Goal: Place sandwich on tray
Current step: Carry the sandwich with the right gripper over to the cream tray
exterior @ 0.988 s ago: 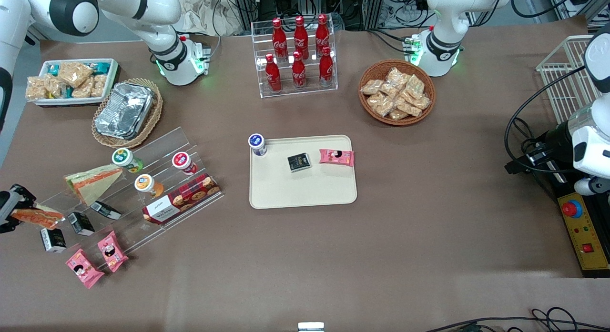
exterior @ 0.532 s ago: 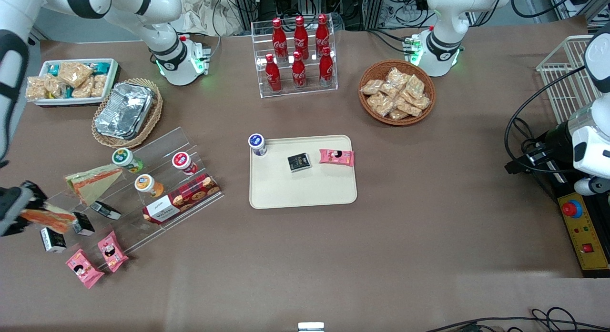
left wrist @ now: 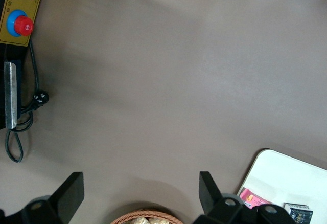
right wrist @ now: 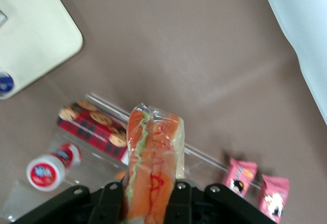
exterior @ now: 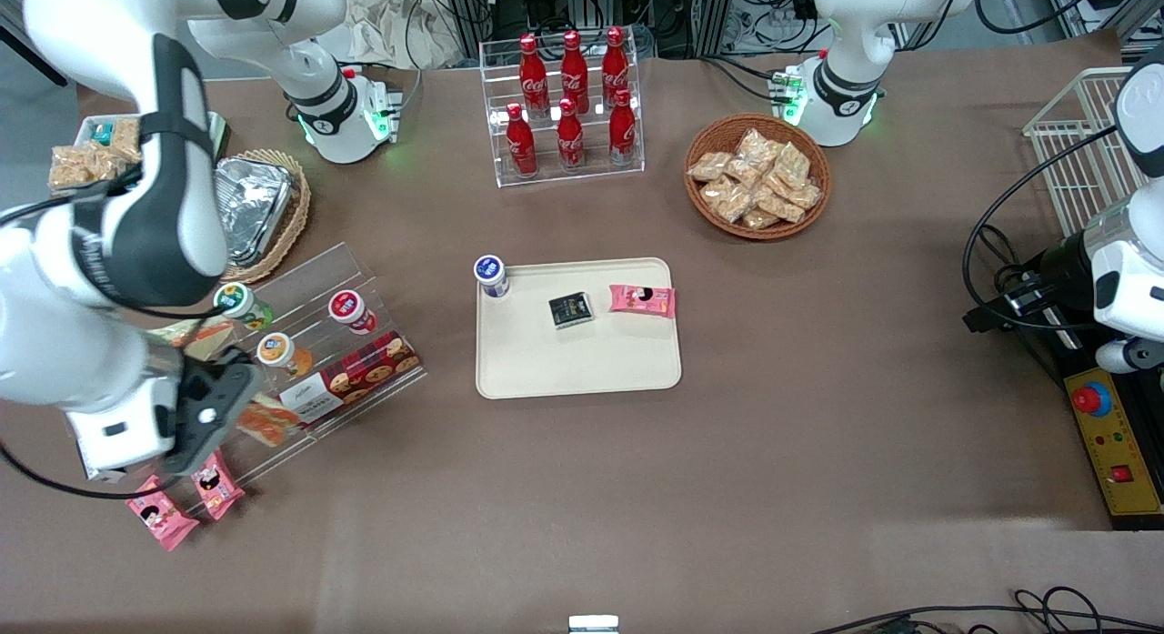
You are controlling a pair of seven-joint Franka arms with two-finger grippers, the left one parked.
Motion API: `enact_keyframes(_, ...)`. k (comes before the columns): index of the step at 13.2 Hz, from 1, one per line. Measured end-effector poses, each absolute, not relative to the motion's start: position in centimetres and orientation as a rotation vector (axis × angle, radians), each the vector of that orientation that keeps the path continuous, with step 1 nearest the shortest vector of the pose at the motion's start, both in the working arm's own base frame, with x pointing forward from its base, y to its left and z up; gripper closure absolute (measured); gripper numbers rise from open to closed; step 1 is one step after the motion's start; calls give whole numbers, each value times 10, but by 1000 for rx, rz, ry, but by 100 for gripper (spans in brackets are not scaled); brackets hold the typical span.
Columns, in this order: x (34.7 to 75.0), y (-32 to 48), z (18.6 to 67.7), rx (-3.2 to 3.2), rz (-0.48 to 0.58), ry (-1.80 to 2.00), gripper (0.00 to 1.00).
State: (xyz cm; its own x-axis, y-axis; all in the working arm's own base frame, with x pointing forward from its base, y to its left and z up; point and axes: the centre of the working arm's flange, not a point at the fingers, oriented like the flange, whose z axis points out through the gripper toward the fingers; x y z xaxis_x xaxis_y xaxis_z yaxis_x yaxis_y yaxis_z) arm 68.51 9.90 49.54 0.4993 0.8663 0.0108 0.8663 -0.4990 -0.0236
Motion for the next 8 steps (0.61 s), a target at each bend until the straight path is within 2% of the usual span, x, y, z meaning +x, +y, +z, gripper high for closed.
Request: enact_keyframes(8,669,258,438,-2623,-26,-1682,78)
